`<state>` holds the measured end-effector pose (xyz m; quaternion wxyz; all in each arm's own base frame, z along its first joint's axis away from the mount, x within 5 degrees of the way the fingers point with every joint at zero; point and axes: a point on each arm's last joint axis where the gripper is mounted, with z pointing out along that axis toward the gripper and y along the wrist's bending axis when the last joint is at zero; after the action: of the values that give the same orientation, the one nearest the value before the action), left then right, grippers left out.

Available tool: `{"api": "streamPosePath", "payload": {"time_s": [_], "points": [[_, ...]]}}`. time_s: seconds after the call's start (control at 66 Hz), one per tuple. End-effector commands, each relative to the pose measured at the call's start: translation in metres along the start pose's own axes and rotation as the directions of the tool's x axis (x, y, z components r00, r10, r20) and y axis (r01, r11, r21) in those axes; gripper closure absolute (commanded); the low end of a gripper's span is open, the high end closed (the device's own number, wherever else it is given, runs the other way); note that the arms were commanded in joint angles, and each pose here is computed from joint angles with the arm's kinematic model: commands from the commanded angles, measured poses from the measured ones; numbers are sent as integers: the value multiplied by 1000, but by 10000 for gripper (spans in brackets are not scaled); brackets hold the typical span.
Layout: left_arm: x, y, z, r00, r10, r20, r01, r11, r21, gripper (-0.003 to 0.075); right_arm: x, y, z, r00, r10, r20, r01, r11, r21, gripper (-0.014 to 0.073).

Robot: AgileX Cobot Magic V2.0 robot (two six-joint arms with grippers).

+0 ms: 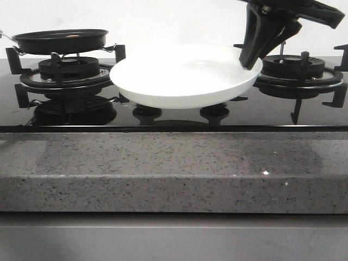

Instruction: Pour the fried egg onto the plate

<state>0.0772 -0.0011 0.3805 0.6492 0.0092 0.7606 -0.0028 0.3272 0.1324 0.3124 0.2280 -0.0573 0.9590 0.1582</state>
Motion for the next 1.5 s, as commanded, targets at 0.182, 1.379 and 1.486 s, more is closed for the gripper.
{"api": "streamPosePath", "payload": {"time_s": [0.182,1.379,1.486], "points": [[-15,0,-1,995,-4,96,4,1000,1,259,-10,6,-20,991,2,131,3,999,-39,662],[-17,-2,16,998,-43,-47,44,999,23,234,-10,6,-19,992,2,130,3,999,-38,662],[-21,-1,35,981,-22,-193,25,1000,10,181,-10,6,-19,992,2,130,3,999,-38,662]]}}
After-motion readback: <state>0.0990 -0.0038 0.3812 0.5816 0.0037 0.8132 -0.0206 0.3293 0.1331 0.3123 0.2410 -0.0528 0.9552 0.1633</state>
